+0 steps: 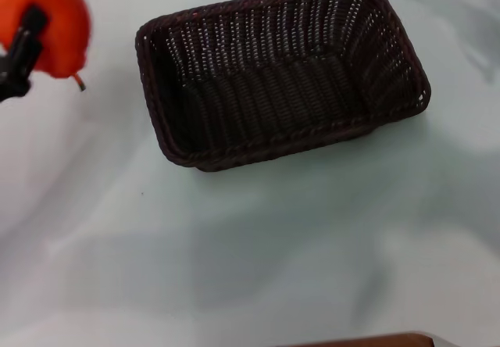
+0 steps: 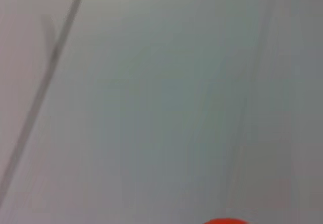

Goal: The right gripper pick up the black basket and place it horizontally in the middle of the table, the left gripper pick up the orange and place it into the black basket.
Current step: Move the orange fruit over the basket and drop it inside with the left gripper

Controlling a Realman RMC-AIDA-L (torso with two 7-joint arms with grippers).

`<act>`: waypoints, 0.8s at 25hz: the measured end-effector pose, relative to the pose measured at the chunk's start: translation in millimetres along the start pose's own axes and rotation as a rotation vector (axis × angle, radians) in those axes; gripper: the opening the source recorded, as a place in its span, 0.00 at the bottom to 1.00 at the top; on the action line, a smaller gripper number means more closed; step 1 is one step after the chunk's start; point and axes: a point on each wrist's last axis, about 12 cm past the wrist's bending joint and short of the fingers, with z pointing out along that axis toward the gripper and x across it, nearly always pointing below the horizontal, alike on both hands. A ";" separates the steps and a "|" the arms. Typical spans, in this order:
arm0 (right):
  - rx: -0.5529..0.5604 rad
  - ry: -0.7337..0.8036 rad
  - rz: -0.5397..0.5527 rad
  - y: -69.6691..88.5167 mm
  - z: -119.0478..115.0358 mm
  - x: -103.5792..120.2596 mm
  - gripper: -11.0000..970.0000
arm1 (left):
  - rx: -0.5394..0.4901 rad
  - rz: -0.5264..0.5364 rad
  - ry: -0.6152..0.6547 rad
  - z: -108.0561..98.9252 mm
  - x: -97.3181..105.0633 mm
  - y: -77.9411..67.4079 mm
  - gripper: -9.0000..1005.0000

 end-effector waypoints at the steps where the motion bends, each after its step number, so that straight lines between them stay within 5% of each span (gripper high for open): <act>1: -0.001 0.002 -0.002 0.4 -0.1 0.0 0.80 | 0.028 0.003 -0.015 5.2 -0.3 -6.7 0.38; 11: -0.007 0.007 -0.031 2.3 -4.4 0.2 0.80 | 0.354 0.003 0.118 75.2 28.2 -70.4 0.30; 15: 0.001 0.022 -0.045 2.5 -4.6 -0.9 0.80 | 0.362 -0.009 0.203 92.9 41.5 -74.8 0.26; 20: 0.016 0.057 -0.049 2.9 -4.1 -5.7 0.80 | 0.288 -0.035 0.210 97.9 46.0 -69.4 0.40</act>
